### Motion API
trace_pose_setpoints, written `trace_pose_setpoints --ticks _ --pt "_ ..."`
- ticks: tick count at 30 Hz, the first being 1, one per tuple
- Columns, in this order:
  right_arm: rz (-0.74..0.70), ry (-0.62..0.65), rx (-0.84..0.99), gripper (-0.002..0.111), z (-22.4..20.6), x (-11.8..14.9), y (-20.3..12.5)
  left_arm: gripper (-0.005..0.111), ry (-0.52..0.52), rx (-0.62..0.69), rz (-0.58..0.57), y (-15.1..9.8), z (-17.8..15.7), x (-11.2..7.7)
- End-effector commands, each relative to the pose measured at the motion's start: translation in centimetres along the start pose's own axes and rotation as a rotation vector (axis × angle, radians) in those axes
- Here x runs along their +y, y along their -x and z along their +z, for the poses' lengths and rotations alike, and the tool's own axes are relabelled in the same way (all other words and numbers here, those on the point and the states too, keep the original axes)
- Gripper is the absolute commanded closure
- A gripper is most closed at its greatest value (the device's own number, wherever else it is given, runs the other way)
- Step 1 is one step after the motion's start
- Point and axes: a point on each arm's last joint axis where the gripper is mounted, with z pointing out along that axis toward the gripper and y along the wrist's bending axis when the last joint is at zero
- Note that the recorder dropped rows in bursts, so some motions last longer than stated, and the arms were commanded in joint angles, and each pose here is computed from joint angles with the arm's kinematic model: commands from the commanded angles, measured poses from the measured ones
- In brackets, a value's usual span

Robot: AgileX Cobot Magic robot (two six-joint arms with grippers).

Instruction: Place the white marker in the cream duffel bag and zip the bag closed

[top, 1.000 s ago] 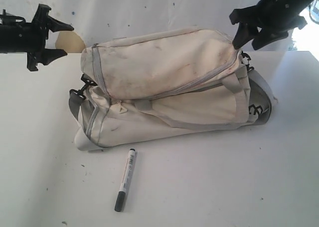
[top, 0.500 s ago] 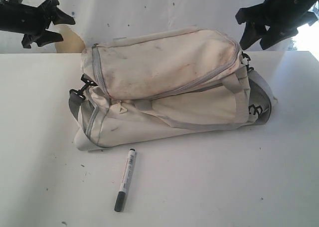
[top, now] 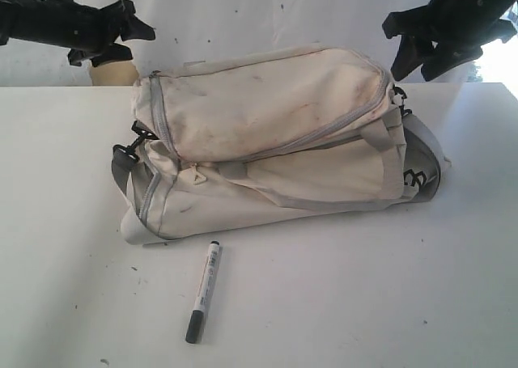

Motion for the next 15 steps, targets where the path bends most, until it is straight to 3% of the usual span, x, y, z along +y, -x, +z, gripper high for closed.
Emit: trace_pose_setpoints --ticks 1,10,15 --pt "-0.002 -0.005 -0.011 0.064 -0.6 0.1 0.0 0.033 0.015 -0.009 0.005 -1.0 1.9 0.2" --pt "-0.002 -0.005 -0.011 0.064 -0.6 0.1 0.0 0.041 0.034 0.012 -0.022 -2.7 4.0 1.6" --pt "-0.002 -0.005 -0.011 0.064 -0.6 0.1 0.0 0.043 -0.018 0.047 -0.054 -3.2 4.3 1.2"
